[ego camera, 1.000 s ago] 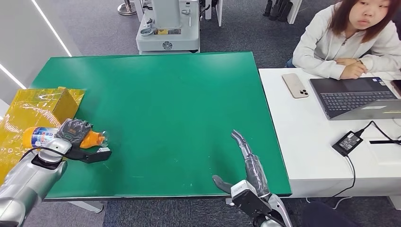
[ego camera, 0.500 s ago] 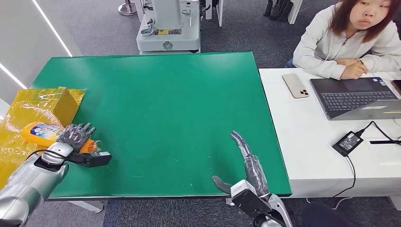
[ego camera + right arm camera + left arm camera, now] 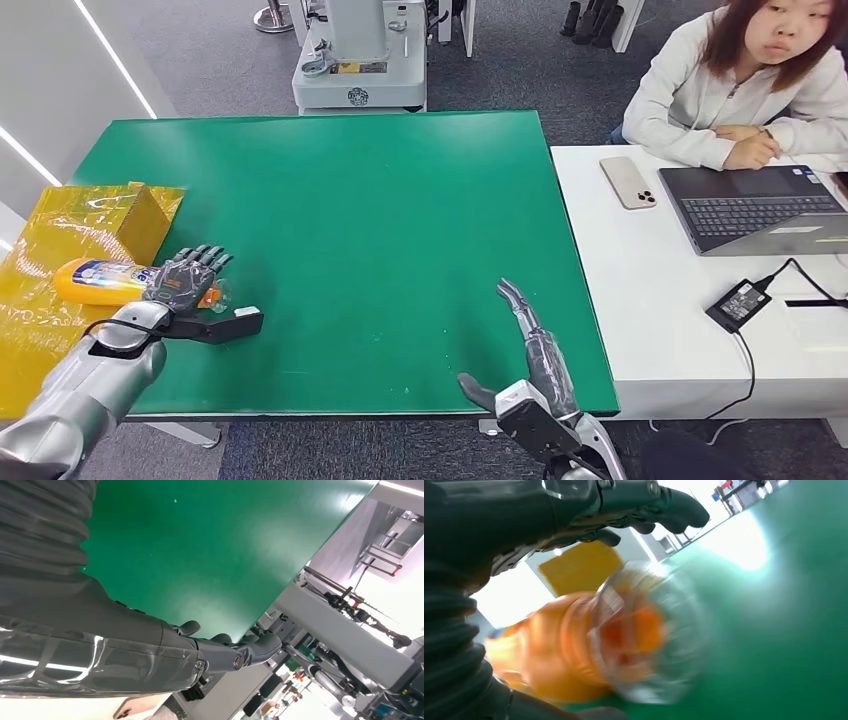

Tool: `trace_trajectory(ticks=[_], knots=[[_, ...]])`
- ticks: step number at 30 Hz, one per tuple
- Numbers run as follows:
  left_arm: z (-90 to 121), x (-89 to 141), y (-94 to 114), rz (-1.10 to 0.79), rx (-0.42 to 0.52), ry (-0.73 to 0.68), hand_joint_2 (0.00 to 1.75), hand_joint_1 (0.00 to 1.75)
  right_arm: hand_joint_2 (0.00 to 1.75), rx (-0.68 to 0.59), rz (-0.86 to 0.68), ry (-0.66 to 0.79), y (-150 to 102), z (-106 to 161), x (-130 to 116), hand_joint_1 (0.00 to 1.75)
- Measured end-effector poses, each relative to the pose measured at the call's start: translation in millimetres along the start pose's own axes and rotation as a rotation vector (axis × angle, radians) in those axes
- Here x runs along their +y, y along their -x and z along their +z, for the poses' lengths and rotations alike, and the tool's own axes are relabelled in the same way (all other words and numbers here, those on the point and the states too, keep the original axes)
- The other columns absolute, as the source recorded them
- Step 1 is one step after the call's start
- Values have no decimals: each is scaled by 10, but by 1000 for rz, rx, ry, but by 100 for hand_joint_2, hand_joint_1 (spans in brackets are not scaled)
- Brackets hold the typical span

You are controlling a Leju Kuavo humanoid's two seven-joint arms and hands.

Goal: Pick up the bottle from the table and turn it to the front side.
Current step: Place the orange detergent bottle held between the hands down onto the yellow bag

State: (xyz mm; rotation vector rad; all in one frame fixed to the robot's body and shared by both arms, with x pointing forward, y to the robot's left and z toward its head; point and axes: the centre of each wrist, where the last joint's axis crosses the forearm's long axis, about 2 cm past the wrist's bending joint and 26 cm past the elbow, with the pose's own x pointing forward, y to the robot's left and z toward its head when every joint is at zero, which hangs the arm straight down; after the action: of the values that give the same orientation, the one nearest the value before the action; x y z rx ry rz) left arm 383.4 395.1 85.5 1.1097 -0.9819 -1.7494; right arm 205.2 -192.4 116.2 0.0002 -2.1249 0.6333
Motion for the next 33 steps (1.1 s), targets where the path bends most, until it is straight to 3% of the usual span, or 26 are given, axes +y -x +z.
trace_trajectory(ticks=[5, 8, 12, 14, 17, 23, 25, 29, 33], knots=[[5, -118, -433, 581, -168, -230, 175, 0, 175, 16, -6, 11, 1, 51, 0, 0], [8, -140, -646, 844, -204, -355, 175, 0, 175, 20, -11, 15, 11, 65, 0, 0], [53, -185, -808, 982, -159, -453, 175, 0, 175, 26, -22, 24, 21, 78, -1, 0], [133, -171, -946, 1081, -74, -640, 175, 0, 175, 27, -40, 42, 36, 93, 9, 0], [226, 72, -1155, 1190, 9, -920, 175, 0, 175, 32, -56, 65, 69, 128, 39, 0], [415, 542, -1366, 1193, -111, -1154, 175, 0, 175, 45, -80, 92, 86, 173, 97, 0], [457, 646, -1513, 1331, -216, -1127, 175, 0, 175, 43, -90, 115, 87, 194, 109, 0], [584, 726, -2162, 1648, -585, -861, 175, 0, 175, 40, -107, 168, 52, 227, 146, 0], [676, 827, -2593, 1776, -742, -733, 175, 0, 175, 48, -128, 218, 7, 255, 165, 0]])
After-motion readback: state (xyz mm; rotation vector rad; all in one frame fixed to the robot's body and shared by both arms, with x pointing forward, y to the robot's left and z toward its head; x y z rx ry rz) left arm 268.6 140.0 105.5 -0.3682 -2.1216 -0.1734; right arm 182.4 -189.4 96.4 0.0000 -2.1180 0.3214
